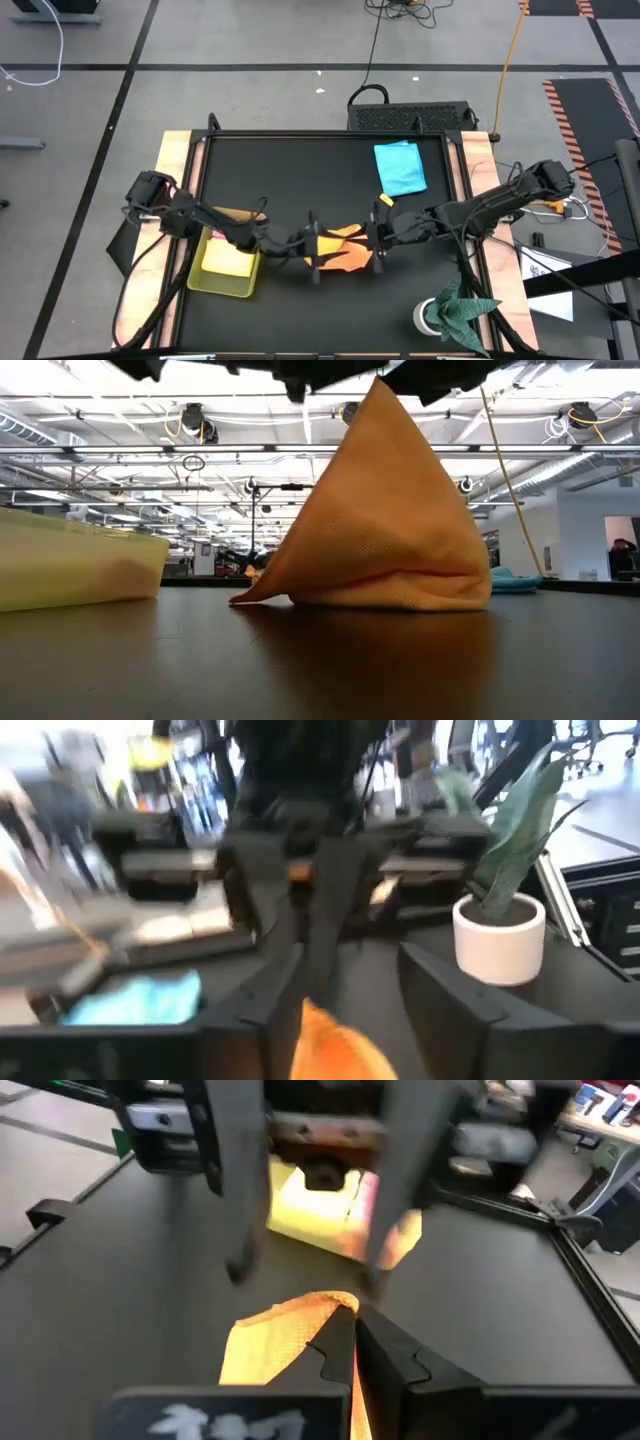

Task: Fold microfiber towels
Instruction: Fold the orange microfiber towel

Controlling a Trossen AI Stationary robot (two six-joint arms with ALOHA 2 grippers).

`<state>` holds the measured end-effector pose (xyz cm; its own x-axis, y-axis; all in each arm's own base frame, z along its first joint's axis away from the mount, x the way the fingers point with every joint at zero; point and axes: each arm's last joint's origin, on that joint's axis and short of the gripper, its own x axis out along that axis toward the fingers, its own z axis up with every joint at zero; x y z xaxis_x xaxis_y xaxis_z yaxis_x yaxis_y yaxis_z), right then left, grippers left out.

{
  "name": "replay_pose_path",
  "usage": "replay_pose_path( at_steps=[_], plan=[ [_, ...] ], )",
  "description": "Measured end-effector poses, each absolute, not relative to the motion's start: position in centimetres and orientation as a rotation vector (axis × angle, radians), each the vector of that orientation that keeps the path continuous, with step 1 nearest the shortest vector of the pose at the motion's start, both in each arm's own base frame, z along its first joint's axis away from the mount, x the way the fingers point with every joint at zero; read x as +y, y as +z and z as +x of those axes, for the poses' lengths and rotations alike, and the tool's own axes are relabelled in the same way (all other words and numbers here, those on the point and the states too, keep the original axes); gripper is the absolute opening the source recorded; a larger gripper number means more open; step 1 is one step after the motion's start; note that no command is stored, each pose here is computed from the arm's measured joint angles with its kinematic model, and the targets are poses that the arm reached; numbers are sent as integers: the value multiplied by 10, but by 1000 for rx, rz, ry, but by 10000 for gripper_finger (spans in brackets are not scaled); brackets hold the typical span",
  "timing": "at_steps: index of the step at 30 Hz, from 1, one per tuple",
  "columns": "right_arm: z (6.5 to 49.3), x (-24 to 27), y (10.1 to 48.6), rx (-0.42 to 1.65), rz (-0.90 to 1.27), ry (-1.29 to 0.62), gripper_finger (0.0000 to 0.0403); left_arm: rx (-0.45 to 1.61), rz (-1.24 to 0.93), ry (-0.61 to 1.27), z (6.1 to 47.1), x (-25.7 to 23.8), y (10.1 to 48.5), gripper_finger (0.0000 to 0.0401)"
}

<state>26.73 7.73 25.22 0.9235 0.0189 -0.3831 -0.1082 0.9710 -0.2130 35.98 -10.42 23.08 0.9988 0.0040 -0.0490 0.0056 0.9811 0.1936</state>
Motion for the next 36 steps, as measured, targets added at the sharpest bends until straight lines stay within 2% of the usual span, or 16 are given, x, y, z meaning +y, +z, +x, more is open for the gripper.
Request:
replay_pose_path(
  at_steps=[5, 11, 21, 28, 36],
  plan=[
    [267, 76, 249, 411, -243, 29, 0, 184, 75, 57, 369, -95, 233, 233],
    [266, 75, 249, 431, -221, -14, 0, 243, 55, 165, 368, -91, 226, 243],
    [265, 74, 248, 442, -212, -21, 0, 245, -52, 230, 369, -82, 224, 196],
    [265, 74, 248, 443, -213, -23, 0, 233, -113, 161, 372, -75, 226, 160],
    [265, 74, 248, 442, -209, -14, 13, 237, -91, 121, 372, -78, 226, 73]
  ],
)
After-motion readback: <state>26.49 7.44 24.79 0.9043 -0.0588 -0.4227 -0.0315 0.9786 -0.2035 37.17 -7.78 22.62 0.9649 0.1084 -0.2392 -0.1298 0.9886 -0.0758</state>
